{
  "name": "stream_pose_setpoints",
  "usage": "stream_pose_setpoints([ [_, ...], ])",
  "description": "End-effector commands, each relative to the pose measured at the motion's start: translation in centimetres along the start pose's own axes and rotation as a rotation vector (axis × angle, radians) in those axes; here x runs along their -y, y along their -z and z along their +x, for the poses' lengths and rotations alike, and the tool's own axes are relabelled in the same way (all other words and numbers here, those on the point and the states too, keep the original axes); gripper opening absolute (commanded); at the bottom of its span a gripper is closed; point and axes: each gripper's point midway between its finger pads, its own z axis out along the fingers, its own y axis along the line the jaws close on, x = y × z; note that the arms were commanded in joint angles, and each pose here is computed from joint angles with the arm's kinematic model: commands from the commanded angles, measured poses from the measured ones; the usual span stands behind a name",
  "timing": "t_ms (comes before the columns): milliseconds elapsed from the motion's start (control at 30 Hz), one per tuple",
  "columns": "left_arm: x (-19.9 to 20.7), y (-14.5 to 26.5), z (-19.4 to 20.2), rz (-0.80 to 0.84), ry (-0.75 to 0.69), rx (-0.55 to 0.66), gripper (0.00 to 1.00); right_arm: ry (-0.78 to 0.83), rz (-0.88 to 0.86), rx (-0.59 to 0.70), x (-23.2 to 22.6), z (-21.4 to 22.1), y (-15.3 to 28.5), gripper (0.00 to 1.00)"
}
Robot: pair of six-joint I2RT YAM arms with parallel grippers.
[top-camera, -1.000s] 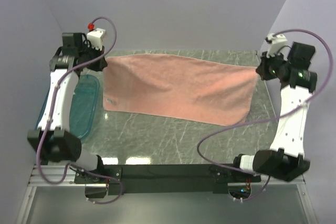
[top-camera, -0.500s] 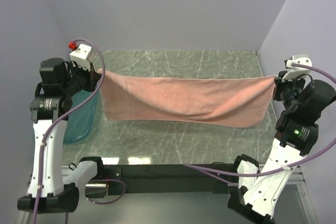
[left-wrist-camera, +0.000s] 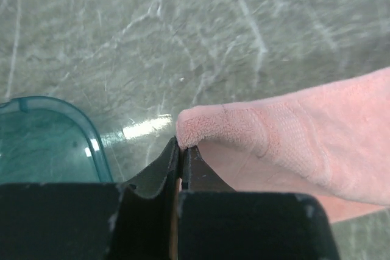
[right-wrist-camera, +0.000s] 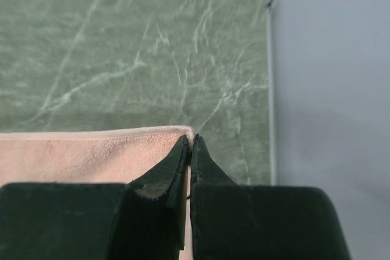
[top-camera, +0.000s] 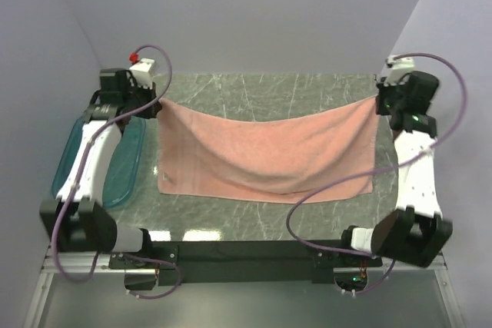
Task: Roll the towels
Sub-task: Flatten the towel
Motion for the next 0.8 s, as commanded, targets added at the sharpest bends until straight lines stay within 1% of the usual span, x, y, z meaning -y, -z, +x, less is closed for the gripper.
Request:
stream_pose_setpoints([
  [0,-2.5,-4.4,-1.7,-0.073,-0.01,0.041,0.0,0.036,0.165,0.088,2.3,-2.4,-4.2,0.0],
  [33,-3.4,-6.5,-1.7,-0.084,-0.007,0.025,0.01,0.024,0.17,0.039,2.7,-0.8,-6.6,0.0],
  [67,-3.8,-7.6,-1.6,-0.09,-0.003,0.018,0.0,0.017,0.186,0.039,3.1,-0.8,-7.8,0.0],
  [100,-4.5,-8.5,-2.5,-0.103,-0.009,0.03,0.0,0.019,0.208,0.041,3.6,-0.9,-8.8,0.0],
  [133,-5.0,-9.5,-2.8,-0.11,-0.01,0.033,0.0,0.016,0.201,-0.023,3.7,1.3,-11.4,0.0],
  [167,-5.7,-11.9,-1.4,-0.111,0.007,-0.016,0.0,0.015,0.209,-0.016,4.2,0.5,-12.4,0.0],
  [200,-6.1,-13.0,-1.2,-0.111,0.011,-0.031,0.0,0.017,0.213,-0.032,4.5,0.8,-13.5,0.0],
  [233,-7.1,-15.3,-1.0,-0.123,0.017,-0.055,0.0,0.015,0.196,-0.101,4.4,3.3,-16.1,0.0],
  [267,-7.5,-16.2,-0.6,-0.127,0.028,-0.08,0.0,0.016,0.201,-0.08,4.9,1.7,-17.1,0.0],
  [300,-7.8,-17.3,-0.4,-0.125,0.029,-0.095,0.01,0.015,0.193,-0.109,5.0,2.3,-18.2,0.0],
  [333,-8.6,-19.3,-0.5,-0.125,0.033,-0.107,0.01,0.012,0.176,-0.168,4.8,4.6,-20.5,0.0],
  [367,-8.8,-20.2,-0.1,-0.12,0.039,-0.127,0.02,0.015,0.181,-0.143,5.2,3.0,-21.4,0.0],
  [400,-9.0,-21.1,-0.1,-0.119,0.045,-0.131,0.03,0.021,0.17,-0.174,5.1,3.6,-22.2,0.0],
  [433,-9.4,-21.6,-1.8,-0.121,0.035,-0.096,0.04,0.023,0.154,-0.224,4.8,5.8,-24.1,0.0],
  [467,-9.8,-23.3,-0.4,-0.118,0.044,-0.128,0.07,0.029,0.157,-0.196,5.0,4.3,-24.9,0.0],
  [500,-10.1,-23.8,-1.6,-0.123,0.036,-0.101,0.08,0.038,0.174,-0.213,5.3,4.7,-25.4,0.0],
  [533,-9.0,-25.6,-0.7,-0.108,0.023,-0.121,0.09,0.042,0.171,-0.246,4.9,6.2,-26.8,0.0],
  [567,-9.1,-26.1,-0.7,-0.117,0.017,-0.119,0.11,0.047,0.177,-0.223,5.1,5.1,-27.4,0.0],
  [633,-9.4,-27.5,-1.0,-0.133,0.001,-0.102,0.16,0.044,0.174,-0.263,4.8,6.8,-28.8,0.0],
  [667,-9.5,-27.8,-1.1,-0.134,-0.008,-0.097,0.2,0.043,0.188,-0.25,5.0,6.1,-29.1,0.07],
  [700,-10.0,-28.0,-2.0,-0.16,-0.025,-0.077,0.32,0.039,0.192,-0.269,4.8,6.7,-29.4,0.12],
  [733,-10.5,-28.3,-1.9,-0.178,-0.025,-0.077,0.42,0.043,0.201,-0.266,4.9,6.5,-29.4,0.26],
  [767,-10.9,-28.2,-2.2,-0.189,-0.027,-0.07,0.58,0.047,0.215,-0.269,5.0,6.6,-29.3,0.53],
])
